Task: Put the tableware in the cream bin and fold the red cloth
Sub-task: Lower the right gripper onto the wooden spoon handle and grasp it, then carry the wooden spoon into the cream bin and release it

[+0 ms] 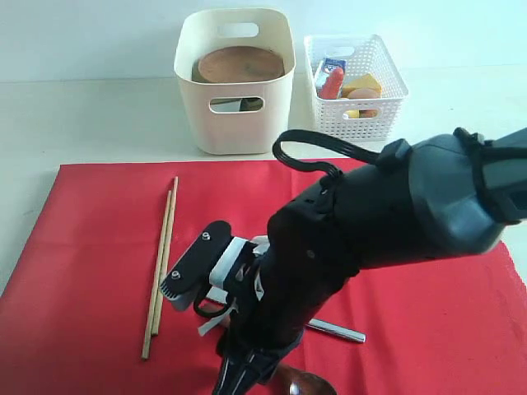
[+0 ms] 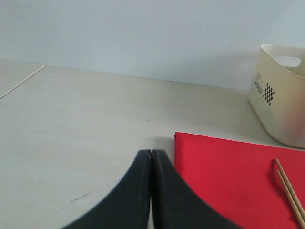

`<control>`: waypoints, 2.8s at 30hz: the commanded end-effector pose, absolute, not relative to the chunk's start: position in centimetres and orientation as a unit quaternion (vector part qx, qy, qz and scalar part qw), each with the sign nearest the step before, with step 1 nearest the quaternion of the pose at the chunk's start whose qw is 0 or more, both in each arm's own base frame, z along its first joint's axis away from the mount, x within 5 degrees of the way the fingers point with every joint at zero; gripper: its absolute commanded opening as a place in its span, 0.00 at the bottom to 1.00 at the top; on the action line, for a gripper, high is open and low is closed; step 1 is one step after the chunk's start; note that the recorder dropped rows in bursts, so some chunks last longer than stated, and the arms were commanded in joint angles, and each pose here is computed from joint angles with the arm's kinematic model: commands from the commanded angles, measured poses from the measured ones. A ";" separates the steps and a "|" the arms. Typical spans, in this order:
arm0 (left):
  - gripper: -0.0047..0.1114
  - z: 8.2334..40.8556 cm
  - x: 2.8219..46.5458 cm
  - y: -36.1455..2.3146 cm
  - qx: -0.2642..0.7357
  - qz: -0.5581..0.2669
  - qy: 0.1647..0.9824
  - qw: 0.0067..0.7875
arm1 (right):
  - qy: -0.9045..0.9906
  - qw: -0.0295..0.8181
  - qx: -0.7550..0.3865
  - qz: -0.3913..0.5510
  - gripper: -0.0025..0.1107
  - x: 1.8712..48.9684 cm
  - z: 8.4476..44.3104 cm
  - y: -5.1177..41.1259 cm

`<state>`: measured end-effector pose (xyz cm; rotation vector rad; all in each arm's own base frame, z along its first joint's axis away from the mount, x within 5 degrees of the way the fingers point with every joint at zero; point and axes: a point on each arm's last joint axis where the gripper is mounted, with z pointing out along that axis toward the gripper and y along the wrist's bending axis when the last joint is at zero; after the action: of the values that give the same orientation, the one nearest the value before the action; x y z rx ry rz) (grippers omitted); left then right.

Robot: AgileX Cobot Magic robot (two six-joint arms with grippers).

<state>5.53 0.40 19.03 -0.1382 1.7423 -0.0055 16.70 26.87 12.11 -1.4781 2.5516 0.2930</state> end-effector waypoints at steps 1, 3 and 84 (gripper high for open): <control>0.06 19.0 5.5 0.4 -0.060 -0.006 0.762 0.644 | 0.851 0.109 -0.505 0.096 0.35 16.9 12.0 27.0; 0.06 19.0 5.5 0.4 -0.060 -0.006 0.762 0.644 | 0.848 0.114 -0.509 0.094 0.24 17.0 12.0 27.0; 0.06 19.0 5.5 0.4 -0.060 -0.006 0.762 0.644 | 0.758 0.551 -0.314 0.149 0.02 30.0 32.0 22.9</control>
<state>5.53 0.40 19.03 -0.1382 1.7423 -0.0055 28.69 23.41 31.24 -0.7983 1.8598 0.3722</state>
